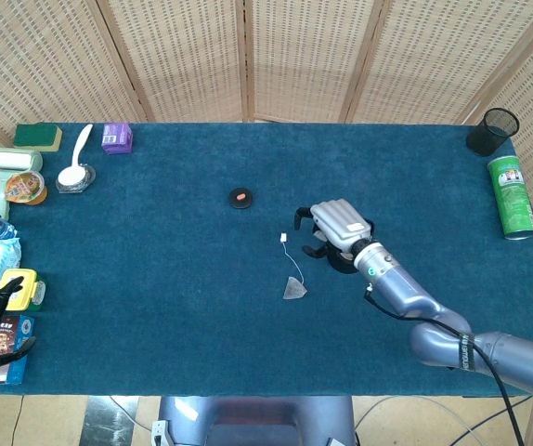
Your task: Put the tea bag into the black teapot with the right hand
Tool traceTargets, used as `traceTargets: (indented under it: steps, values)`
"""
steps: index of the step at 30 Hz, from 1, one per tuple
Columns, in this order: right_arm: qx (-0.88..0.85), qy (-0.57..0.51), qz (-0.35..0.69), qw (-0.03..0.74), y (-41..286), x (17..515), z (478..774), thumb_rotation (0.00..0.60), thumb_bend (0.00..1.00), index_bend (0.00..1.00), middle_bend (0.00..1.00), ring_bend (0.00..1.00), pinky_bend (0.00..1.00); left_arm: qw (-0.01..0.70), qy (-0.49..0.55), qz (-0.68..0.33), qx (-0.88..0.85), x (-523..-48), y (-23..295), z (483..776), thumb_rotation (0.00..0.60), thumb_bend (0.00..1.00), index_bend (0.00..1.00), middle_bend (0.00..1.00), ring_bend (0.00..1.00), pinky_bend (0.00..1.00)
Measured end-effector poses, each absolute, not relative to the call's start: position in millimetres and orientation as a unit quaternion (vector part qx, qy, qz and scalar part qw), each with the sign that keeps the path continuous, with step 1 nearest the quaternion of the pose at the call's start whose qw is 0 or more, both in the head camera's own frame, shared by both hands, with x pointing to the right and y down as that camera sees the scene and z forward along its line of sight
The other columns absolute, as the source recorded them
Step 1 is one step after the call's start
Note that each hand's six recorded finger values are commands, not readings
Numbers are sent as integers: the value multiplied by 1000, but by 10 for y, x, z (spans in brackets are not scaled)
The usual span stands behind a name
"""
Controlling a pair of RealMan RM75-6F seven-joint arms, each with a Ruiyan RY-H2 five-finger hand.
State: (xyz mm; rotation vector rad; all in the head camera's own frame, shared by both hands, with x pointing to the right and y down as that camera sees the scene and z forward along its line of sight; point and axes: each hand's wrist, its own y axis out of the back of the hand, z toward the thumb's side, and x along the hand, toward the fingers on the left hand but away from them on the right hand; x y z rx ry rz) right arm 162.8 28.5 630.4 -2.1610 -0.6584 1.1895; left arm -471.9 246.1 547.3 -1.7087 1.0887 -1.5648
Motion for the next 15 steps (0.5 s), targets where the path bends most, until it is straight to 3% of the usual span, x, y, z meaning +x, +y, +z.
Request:
traceTargets:
  steps: [15]
  values:
    - [-784, -183, 486, 340, 289, 1232, 6559, 600, 392, 417, 1000, 1000, 1000, 280, 411, -588, -639, -4773, 2492, 5505, 600, 276, 78, 190, 28, 117]
